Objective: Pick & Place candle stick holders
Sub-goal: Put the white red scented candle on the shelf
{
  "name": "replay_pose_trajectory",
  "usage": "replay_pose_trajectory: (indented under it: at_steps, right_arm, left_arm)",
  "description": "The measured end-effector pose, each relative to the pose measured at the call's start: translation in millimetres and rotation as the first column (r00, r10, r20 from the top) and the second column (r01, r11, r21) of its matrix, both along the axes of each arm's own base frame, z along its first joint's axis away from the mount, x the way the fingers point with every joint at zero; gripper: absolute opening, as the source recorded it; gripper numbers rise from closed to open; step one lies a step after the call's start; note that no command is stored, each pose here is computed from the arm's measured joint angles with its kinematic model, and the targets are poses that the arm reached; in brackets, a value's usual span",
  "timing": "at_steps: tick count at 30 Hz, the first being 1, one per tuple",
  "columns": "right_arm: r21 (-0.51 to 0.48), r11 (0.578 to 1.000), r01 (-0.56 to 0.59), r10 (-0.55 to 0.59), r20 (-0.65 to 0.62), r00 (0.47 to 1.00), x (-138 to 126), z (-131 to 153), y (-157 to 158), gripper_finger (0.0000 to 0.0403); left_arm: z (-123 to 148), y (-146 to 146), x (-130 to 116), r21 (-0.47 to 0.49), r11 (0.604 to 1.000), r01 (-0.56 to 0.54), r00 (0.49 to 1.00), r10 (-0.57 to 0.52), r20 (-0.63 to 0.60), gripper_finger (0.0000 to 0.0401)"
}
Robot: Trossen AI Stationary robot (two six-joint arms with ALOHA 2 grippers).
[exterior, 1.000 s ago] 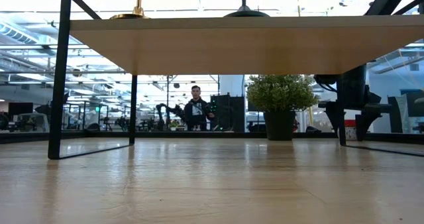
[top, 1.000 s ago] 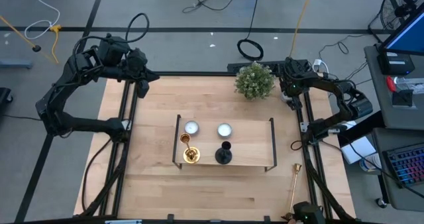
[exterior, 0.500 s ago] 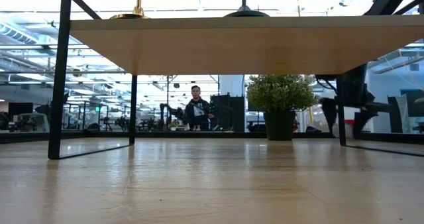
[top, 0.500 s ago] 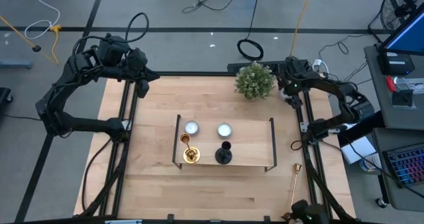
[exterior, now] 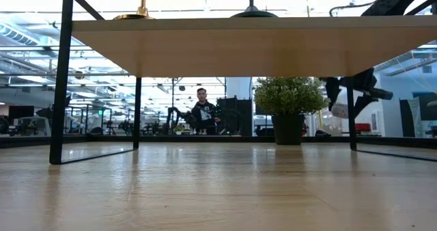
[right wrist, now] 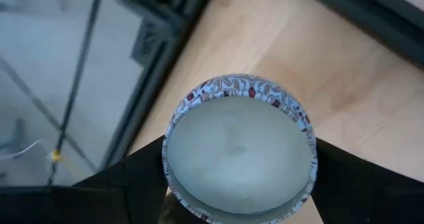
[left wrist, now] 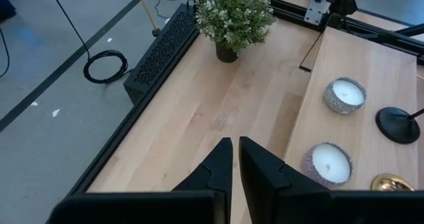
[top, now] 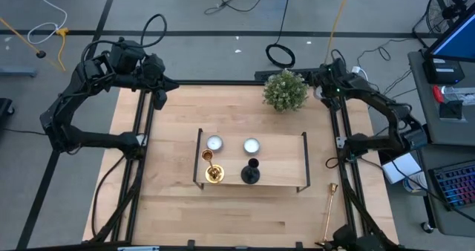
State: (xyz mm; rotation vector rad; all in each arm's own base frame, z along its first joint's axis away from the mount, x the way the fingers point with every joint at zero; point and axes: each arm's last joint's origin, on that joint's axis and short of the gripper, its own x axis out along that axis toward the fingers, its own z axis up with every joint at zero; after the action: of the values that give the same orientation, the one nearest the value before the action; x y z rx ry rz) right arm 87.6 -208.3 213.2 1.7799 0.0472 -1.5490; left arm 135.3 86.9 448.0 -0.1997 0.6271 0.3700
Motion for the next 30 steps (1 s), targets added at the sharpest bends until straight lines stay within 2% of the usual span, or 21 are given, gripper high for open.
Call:
replay_pose_trajectory:
  at_steps: [7, 12, 22, 27, 30]
  right_arm:
    - [-0.120, 0.992, -0.040, 0.049, 0.071, 0.996, -7.7, 24.7, 11.5, 0.0290]
    - [-0.221, 0.971, -0.090, 0.123, 0.141, 0.982, -9.1, 43.1, 22.0, 0.0290]
    - [-0.429, 0.895, -0.122, 0.253, 0.263, 0.931, -7.5, 79.3, 49.8, 0.0290]
    - [-0.521, 0.843, -0.133, 0.347, 0.338, 0.875, -6.8, 97.1, 66.4, 0.0290]
    - [-0.592, 0.796, -0.126, 0.416, 0.383, 0.825, -6.0, 110.1, 76.9, 0.0290]
  left_arm:
    - [0.0, -0.2, 0.1, -0.005, 1.000, 0.005, 1.000, -0.005, 0.003, 0.0030]
    - [0.0, -0.2, 0.1, -0.002, 1.000, 0.008, 1.000, -0.008, 0.001, 0.0030]
    - [0.0, -0.2, 0.1, 0.004, 1.000, 0.012, 1.000, -0.012, -0.001, 0.0030]
    - [0.0, -0.2, 0.0, -0.003, 1.000, 0.007, 1.000, -0.007, 0.001, 0.0030]
    - [0.0, -0.2, 0.1, -0.016, 1.000, -0.004, 1.000, 0.004, 0.007, 0.0030]
